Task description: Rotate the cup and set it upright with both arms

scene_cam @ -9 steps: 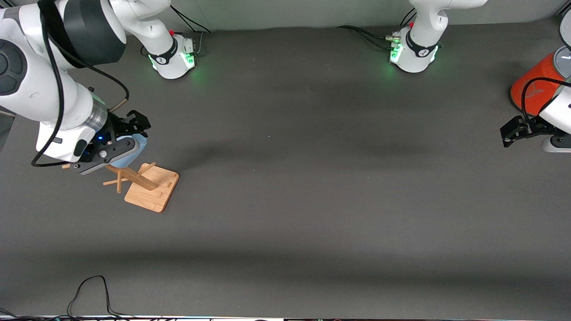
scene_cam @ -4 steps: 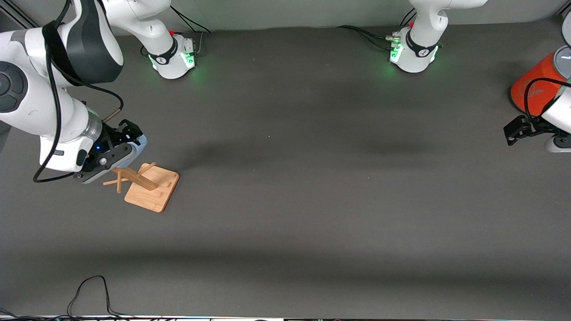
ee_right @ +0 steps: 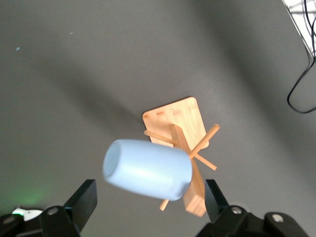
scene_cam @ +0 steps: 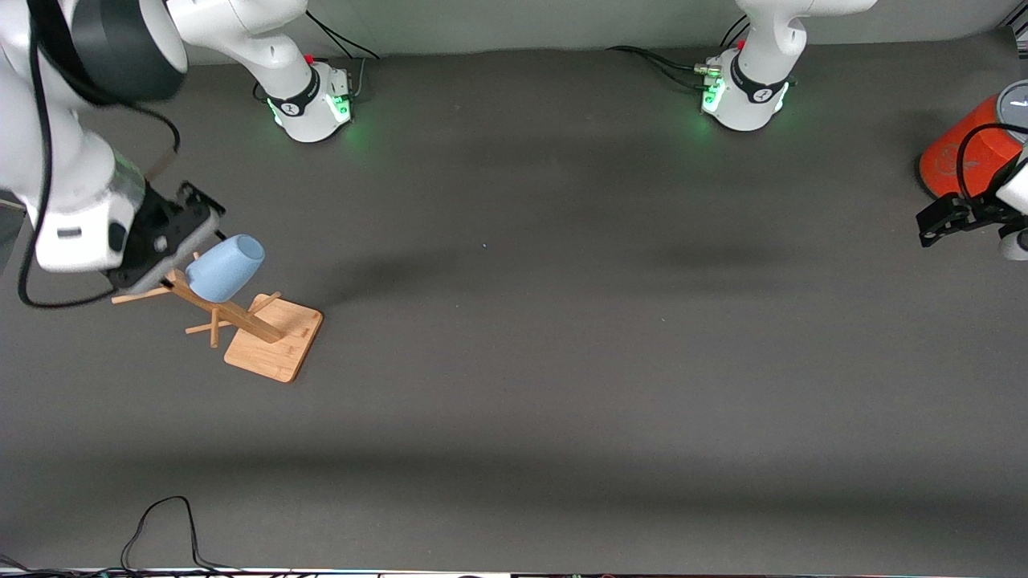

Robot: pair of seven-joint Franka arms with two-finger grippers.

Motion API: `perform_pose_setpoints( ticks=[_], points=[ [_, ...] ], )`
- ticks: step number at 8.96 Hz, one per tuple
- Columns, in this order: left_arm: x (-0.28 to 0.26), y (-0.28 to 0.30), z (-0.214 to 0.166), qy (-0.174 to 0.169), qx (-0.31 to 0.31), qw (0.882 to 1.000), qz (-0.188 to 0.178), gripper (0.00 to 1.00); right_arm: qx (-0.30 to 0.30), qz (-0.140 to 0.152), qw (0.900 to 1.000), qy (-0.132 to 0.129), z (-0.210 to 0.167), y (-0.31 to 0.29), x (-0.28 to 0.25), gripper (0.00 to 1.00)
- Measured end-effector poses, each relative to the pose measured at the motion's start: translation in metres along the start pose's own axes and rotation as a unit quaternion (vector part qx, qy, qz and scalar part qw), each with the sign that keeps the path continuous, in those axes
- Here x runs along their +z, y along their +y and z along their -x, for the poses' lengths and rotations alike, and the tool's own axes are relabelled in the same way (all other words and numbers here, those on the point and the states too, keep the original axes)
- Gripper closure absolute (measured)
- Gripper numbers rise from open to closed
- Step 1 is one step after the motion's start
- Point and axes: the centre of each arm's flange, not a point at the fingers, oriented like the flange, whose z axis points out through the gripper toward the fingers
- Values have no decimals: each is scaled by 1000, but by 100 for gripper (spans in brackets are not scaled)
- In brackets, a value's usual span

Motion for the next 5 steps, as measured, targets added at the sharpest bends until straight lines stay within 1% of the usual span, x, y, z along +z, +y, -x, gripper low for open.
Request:
perform_pose_setpoints(
  ticks=[1, 2, 4, 5],
  points=[
    [-3, -4, 3, 0, -8, 1000, 11, 0, -15, 4, 1000, 12, 9, -18, -3, 3],
    [-2, -3, 4, -2, -12, 1000, 24, 0, -27, 7, 999, 20, 19, -28, 8, 1],
    [0, -2, 6, -14, -13, 999, 31, 0, -45, -3, 999, 27, 42, -17, 38, 0],
    [0, -2, 7, -17, -13, 999, 31, 0, -72, -8, 997, 38, 57, -2, 47, 0]
  ],
)
